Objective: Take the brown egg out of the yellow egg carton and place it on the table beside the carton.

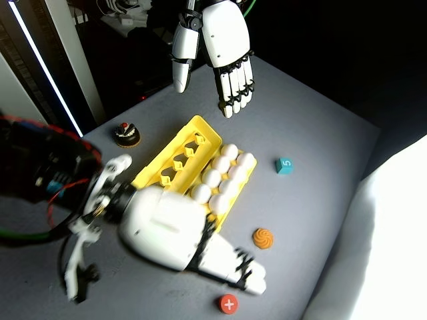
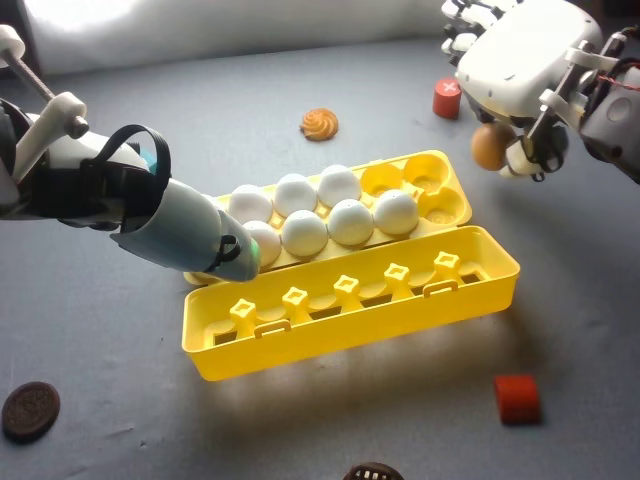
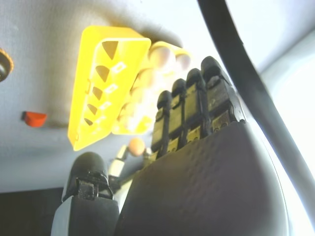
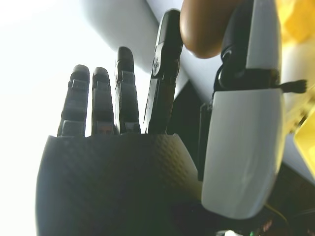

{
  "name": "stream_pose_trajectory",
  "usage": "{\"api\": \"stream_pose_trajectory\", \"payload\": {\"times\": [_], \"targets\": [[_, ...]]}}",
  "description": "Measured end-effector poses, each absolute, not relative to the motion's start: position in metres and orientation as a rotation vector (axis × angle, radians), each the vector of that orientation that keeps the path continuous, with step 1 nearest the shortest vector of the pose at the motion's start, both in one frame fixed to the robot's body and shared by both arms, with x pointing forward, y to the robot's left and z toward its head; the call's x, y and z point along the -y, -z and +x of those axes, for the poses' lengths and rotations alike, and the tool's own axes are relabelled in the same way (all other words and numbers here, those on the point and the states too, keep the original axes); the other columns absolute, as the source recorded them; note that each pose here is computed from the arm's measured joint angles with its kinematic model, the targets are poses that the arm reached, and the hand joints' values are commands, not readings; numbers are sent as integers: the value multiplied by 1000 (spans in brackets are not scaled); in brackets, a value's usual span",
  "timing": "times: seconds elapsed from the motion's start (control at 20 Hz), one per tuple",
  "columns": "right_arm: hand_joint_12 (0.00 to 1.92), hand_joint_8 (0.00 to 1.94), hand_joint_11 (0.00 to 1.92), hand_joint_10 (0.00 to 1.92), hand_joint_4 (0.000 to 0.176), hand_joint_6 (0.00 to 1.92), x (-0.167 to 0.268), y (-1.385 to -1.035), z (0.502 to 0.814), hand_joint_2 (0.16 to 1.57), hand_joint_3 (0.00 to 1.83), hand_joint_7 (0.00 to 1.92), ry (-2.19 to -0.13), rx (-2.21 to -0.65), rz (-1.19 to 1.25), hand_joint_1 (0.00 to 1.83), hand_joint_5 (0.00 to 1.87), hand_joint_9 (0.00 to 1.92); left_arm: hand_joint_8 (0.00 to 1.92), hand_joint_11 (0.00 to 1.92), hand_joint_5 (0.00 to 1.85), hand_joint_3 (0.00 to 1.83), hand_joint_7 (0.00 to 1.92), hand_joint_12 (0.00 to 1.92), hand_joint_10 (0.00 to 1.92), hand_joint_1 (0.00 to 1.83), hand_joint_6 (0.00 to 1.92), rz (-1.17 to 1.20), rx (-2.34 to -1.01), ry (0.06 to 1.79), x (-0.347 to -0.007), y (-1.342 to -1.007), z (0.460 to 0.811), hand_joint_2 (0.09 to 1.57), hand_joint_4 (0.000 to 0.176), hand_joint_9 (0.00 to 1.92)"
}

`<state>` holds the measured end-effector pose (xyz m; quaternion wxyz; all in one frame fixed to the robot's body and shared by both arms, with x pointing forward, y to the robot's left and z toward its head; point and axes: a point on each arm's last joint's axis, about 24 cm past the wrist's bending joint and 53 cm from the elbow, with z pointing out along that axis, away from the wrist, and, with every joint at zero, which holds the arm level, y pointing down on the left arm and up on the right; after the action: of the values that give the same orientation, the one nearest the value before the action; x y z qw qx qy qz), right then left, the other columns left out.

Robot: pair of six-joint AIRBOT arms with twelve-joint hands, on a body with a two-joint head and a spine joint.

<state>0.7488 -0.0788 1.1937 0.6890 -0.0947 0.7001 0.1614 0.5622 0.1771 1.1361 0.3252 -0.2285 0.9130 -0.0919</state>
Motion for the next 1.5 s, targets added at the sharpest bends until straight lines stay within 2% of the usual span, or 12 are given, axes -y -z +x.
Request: {"api": "stream_pose_trajectory", "payload": {"times": [0.1, 0.15, 0.25, 0.3, 0.35, 0.5, 0.85, 0.9, 0.95, 1.0, 1.05, 1.5], "targets": [[0, 3, 0, 6, 0, 95, 81, -1190, 749, 962, 0, 309, -347, -1565, -222, 1176, 1465, 32, 1, 0, 84, 2, 76, 137, 0, 0, 2, -599, -2394, 243, -177, -1136, 562, 1189, 0, 59], [0, 1, 0, 3, 11, 100, 79, -1184, 748, 962, 0, 303, -346, -1574, -230, 1166, 1462, 27, 3, 0, 100, 1, 92, 170, 3, 0, 3, -598, -2394, 243, -177, -1136, 562, 1188, 0, 73], [0, 2, 0, 1, 71, 109, 76, -1173, 747, 961, 0, 319, -347, -1595, -238, 1152, 1460, 25, 5, 0, 93, 0, 89, 156, 3, 0, 5, -599, -2394, 237, -178, -1136, 562, 1183, 0, 70], [0, 1, 0, 0, 57, 112, 76, -1171, 748, 960, 0, 312, -342, -1593, -243, 1155, 1460, 21, 2, 0, 86, 0, 83, 134, 0, 0, 1, -598, -2393, 236, -178, -1136, 562, 1180, 0, 65], [0, 0, 0, 3, 21, 112, 76, -1171, 749, 960, 0, 309, -339, -1591, -241, 1164, 1461, 31, 0, 0, 75, 1, 78, 128, 0, 0, 0, -598, -2393, 237, -178, -1136, 562, 1186, 0, 61], [0, 3, 0, 2, 0, 113, 76, -1172, 750, 960, 0, 297, -338, -1588, -236, 1175, 1462, 35, 0, 0, 87, 0, 88, 137, 1, 0, 1, -599, -2393, 238, -178, -1136, 562, 1183, 0, 68], [0, 0, 0, 0, 0, 123, 68, -1168, 746, 961, 0, 238, -348, -1588, -251, 1175, 1455, 8, 1, 0, 74, 0, 75, 110, 1, 0, 0, -599, -2392, 237, -178, -1136, 562, 1181, 0, 60], [0, 0, 0, 0, 4, 128, 69, -1169, 746, 962, 0, 232, -347, -1587, -249, 1167, 1453, 1, 2, 0, 58, 0, 57, 60, 2, 0, 2, -599, -2392, 237, -178, -1136, 562, 1182, 0, 43], [0, 3, 0, 1, 28, 132, 69, -1169, 746, 962, 0, 248, -347, -1586, -248, 1161, 1451, 3, 9, 16, 74, 0, 73, 61, 9, 0, 9, -598, -2392, 237, -178, -1136, 562, 1178, 0, 58], [0, 1, 0, 0, 31, 133, 70, -1167, 745, 961, 0, 242, -342, -1585, -252, 1161, 1451, 0, 4, 2, 79, 0, 80, 129, 4, 0, 3, -599, -2392, 237, -178, -1136, 562, 1171, 0, 67], [0, 4, 0, 3, 0, 132, 70, -1167, 745, 960, 0, 259, -340, -1584, -253, 1175, 1453, 11, 3, 0, 93, 2, 96, 187, 4, 0, 3, -599, -2392, 237, -178, -1136, 562, 1178, 0, 82], [0, 5, 0, 5, 0, 144, 70, -1165, 742, 961, 0, 270, -327, -1581, -262, 1178, 1447, 13, 0, 0, 98, 0, 102, 165, 0, 0, 0, -599, -2391, 238, -178, -1137, 563, 1177, 0, 83]]}}
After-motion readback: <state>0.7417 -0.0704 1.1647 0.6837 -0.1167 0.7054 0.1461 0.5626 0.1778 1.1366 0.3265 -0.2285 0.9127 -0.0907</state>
